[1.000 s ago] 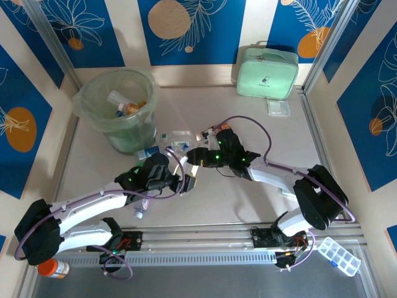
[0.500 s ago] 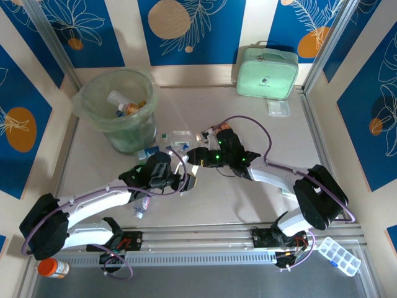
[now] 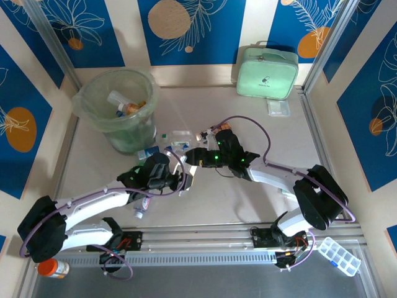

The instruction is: Put the plastic bottles in the bin

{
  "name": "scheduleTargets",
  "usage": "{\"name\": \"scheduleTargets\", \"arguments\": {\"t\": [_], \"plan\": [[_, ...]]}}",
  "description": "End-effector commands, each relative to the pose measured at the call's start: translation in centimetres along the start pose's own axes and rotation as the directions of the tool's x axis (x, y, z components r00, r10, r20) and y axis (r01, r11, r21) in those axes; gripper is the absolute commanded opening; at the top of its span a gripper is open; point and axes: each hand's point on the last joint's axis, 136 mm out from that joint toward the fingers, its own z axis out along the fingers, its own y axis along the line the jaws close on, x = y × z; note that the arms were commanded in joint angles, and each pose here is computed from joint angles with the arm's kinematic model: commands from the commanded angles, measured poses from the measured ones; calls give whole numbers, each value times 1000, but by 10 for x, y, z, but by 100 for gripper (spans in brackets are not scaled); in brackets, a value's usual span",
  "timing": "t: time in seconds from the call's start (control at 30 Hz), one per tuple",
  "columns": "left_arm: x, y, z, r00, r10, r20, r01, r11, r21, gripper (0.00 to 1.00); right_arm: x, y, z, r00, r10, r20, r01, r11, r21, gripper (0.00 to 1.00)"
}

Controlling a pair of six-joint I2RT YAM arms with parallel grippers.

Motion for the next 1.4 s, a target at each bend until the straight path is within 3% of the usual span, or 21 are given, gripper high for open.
{"name": "scheduleTargets", "arguments": {"t": [0.0, 0.1, 0.2, 0.27, 0.5, 0.73, 0.83, 1.0, 1.07, 1.2, 1.37], "plan": [[-16, 1, -12, 996, 22, 81, -20, 1000, -18, 38, -3, 2, -7, 998, -47, 29, 46, 998, 32, 77], [-18, 3, -17, 994, 17, 106, -14, 1000, -27, 27, -7, 5, -16, 992, -93, 80, 89, 995, 55, 91], [-21, 2, -21, 993, 13, 117, -10, 1000, -25, 17, -11, 8, -28, 979, -140, 145, 128, 988, 88, 95], [-25, 3, -24, 993, 9, 121, -3, 999, -42, 3, -16, 8, -38, 966, -161, 201, 141, 983, 114, 95], [-51, 13, -56, 986, -51, 161, 77, 984, -158, 3, -33, -4, -88, 890, -212, 404, 112, 960, 256, 95], [-108, 14, -118, 950, -178, 256, 252, 923, -292, 0, -39, -27, -106, 866, -207, 454, 24, 926, 377, 92], [-146, 16, -151, 923, -196, 330, 316, 876, -364, 1, -39, -32, -101, 874, -217, 436, 25, 914, 406, 92], [-202, 33, -195, 870, -235, 434, 448, 744, -495, 0, -38, -40, -87, 887, -232, 399, 35, 896, 442, 92], [-219, 46, -207, 825, -278, 491, 527, 691, -494, 0, -38, -42, -83, 892, -236, 385, 36, 888, 459, 92], [-243, 81, -212, 692, -447, 567, 704, 594, -390, 1, -35, -44, -74, 902, -242, 358, 43, 874, 483, 91], [-260, 125, -223, 583, -507, 635, 808, 445, -386, 0, -32, -40, -65, 904, -265, 335, 73, 869, 490, 91]]}}
